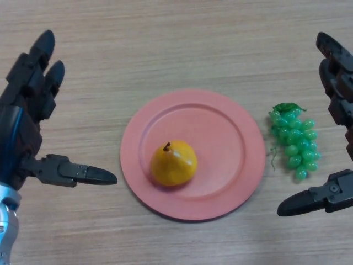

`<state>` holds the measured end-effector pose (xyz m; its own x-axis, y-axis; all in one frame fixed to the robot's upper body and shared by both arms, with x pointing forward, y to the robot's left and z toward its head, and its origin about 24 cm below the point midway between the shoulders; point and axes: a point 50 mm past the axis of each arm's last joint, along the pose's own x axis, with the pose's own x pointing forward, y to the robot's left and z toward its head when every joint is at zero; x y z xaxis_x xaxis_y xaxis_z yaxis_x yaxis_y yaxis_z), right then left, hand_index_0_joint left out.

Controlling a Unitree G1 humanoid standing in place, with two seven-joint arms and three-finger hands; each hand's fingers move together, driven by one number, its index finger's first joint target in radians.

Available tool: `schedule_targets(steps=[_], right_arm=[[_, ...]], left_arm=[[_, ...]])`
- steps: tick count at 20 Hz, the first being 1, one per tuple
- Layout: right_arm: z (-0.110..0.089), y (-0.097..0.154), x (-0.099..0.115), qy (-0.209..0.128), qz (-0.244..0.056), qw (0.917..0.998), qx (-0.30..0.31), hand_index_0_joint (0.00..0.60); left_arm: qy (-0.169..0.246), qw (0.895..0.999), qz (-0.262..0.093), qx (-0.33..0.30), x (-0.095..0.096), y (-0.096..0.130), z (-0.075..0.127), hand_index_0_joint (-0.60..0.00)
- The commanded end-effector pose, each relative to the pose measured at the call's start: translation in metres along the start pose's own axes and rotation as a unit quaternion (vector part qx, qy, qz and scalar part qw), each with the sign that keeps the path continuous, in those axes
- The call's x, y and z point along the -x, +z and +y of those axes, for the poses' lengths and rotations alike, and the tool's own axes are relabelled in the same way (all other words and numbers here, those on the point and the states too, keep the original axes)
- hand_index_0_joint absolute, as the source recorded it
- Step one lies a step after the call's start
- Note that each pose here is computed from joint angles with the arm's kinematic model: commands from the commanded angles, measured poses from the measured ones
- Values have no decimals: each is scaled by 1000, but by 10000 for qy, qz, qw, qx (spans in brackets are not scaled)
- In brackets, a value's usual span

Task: Pick up the yellow pear and place it on the plate

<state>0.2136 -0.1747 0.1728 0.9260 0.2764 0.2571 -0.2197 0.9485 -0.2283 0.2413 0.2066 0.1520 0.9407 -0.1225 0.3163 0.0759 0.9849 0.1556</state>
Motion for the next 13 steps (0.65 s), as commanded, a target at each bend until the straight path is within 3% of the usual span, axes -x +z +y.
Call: schedule_targets(steps=[1,5,8,13], right_arm=[[0,29,-2,65,-1057,9938,324,0],[3,30,-4,97,-1087,9936,279,0],[5,30,-5,131,-1077,9937,271,0],[6,31,-4,142,-1086,9936,285,0]], left_arm=[[96,9967,-779,-228,0,33,11,0],[140,9960,-773,-422,3,38,19,0],[222,9941,-905,-564,6,39,13,0],[145,9965,-783,-268,9,46,13,0]])
